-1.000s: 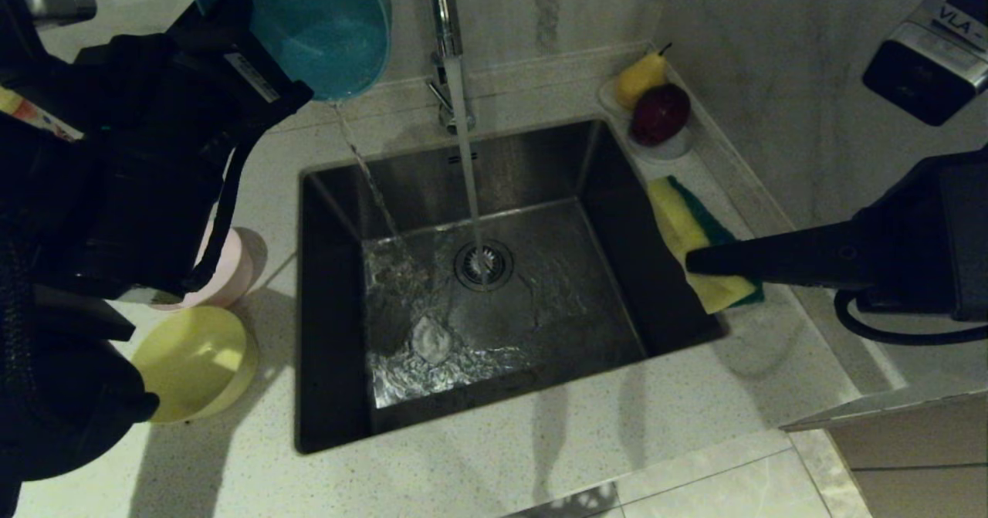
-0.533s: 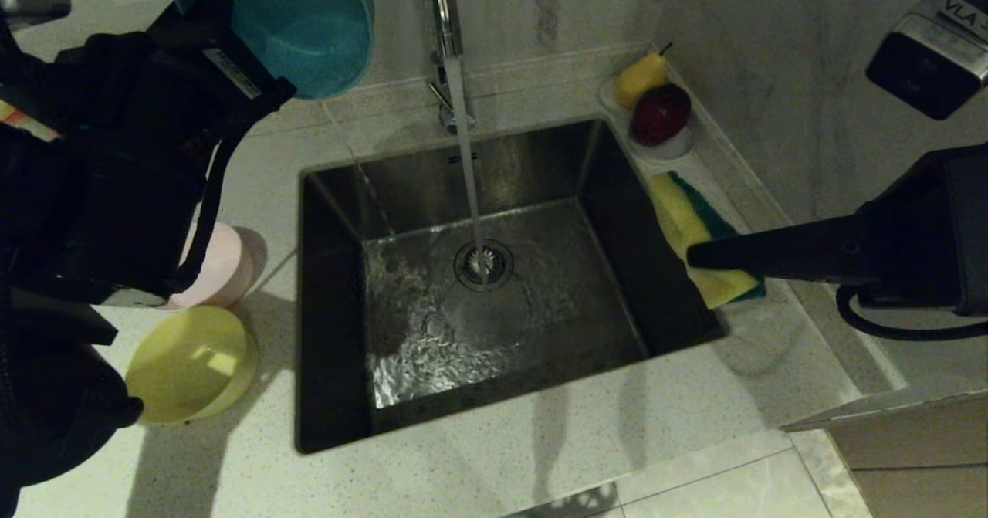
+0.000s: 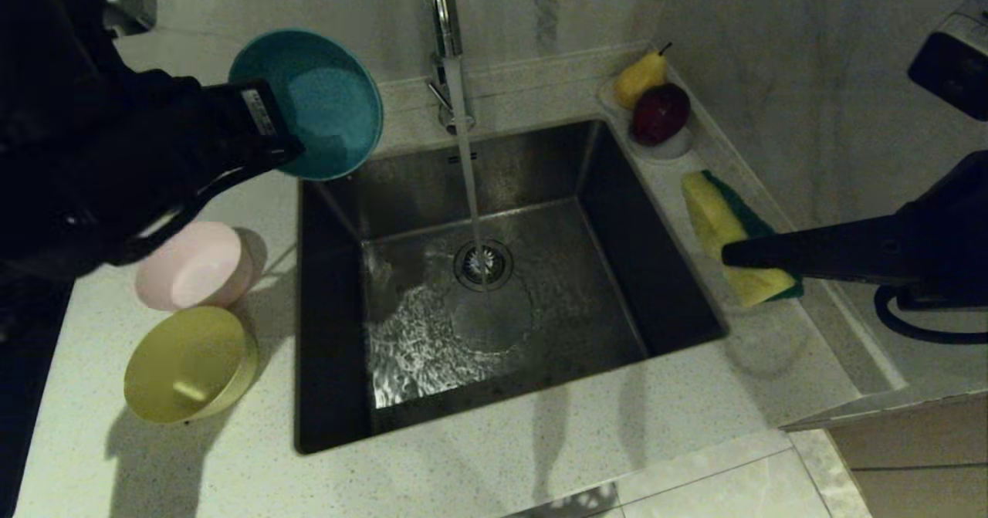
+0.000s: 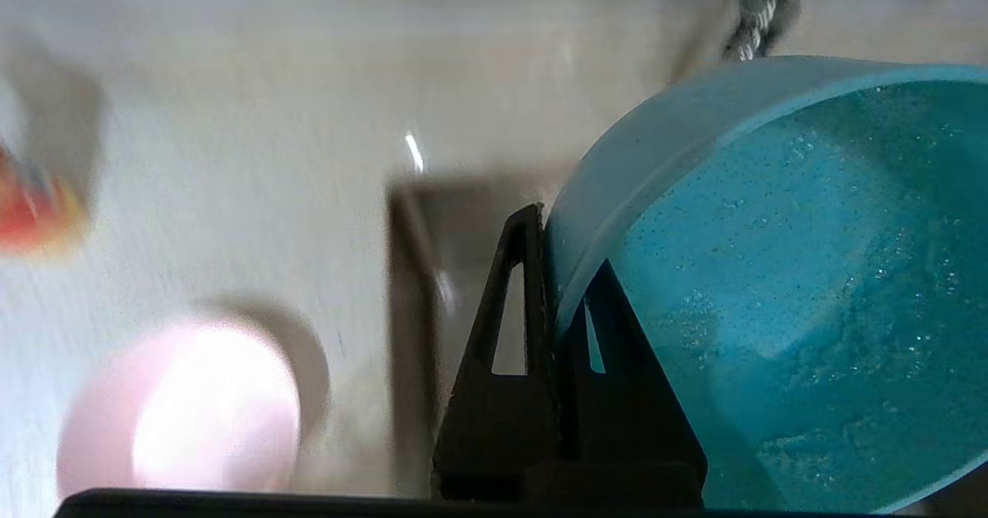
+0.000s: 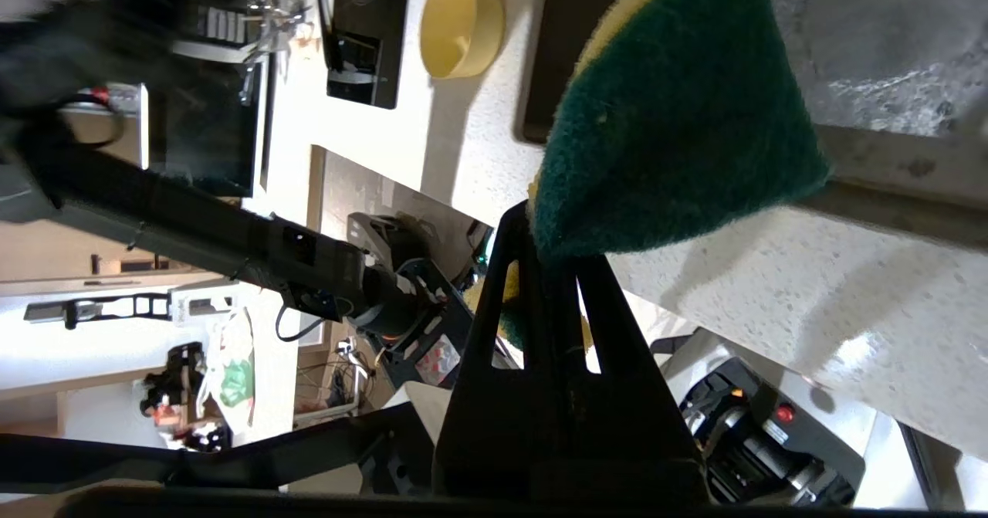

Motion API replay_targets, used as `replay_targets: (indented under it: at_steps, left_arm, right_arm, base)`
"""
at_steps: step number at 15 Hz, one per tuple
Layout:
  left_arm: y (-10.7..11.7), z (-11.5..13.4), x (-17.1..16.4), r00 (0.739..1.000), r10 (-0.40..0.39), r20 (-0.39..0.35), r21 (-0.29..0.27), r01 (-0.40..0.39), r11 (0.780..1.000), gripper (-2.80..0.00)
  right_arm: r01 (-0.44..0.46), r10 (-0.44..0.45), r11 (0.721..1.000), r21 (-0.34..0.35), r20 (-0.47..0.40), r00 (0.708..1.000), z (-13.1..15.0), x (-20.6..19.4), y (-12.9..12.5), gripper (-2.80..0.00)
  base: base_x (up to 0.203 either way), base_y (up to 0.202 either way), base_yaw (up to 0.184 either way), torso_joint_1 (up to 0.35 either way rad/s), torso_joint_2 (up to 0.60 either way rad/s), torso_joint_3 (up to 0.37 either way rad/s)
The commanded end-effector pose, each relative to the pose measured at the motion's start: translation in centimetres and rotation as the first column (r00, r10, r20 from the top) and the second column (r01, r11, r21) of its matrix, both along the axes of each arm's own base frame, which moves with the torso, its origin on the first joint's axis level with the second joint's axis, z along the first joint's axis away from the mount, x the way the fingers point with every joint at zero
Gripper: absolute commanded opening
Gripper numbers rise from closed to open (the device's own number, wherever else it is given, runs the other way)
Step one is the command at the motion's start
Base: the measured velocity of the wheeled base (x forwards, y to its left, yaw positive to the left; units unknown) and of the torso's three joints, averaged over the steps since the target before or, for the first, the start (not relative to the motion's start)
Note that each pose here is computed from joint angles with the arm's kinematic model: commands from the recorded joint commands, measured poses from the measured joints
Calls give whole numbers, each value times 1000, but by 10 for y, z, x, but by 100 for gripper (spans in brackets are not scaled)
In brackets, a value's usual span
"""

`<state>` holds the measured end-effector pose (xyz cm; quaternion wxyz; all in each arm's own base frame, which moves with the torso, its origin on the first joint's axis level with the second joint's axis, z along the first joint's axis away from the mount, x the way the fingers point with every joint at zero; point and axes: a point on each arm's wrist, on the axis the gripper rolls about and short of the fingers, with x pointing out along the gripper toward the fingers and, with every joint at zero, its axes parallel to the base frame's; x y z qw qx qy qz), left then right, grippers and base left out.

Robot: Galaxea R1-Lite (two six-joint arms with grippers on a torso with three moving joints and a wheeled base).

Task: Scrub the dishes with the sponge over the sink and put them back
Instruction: Place the bowl on the table

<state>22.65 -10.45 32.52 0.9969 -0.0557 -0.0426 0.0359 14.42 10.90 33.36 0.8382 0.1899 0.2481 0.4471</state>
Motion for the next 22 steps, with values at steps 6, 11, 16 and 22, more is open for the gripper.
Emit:
replay_targets:
  at_steps: [6, 11, 16, 22]
  left_arm:
    - [73, 58, -44, 919, 16, -393, -280, -136, 950, -280]
    - [119, 53, -39, 887, 203, -415, -405, -380, 831, -280]
    - [171, 36, -27, 843, 250, -477, -527, -502, 686, -280]
    - [243, 4, -3, 716, 378, -587, -516, -691, 507, -280]
  right_arm:
    - [20, -23, 999, -39, -63, 998, -13, 9, 0, -280]
    - [21, -25, 998, -52, -83, 996, -19, 9, 0, -280]
    - [18, -24, 998, -64, -99, 995, -26, 8, -1, -280]
    - [11, -20, 997, -78, -117, 993, -33, 12, 2, -280]
  base:
    - [0, 0, 0, 0, 0, 0]
    - [0, 0, 0, 0, 0, 0]
    - [0, 0, 0, 0, 0, 0]
    - [0, 0, 0, 0, 0, 0]
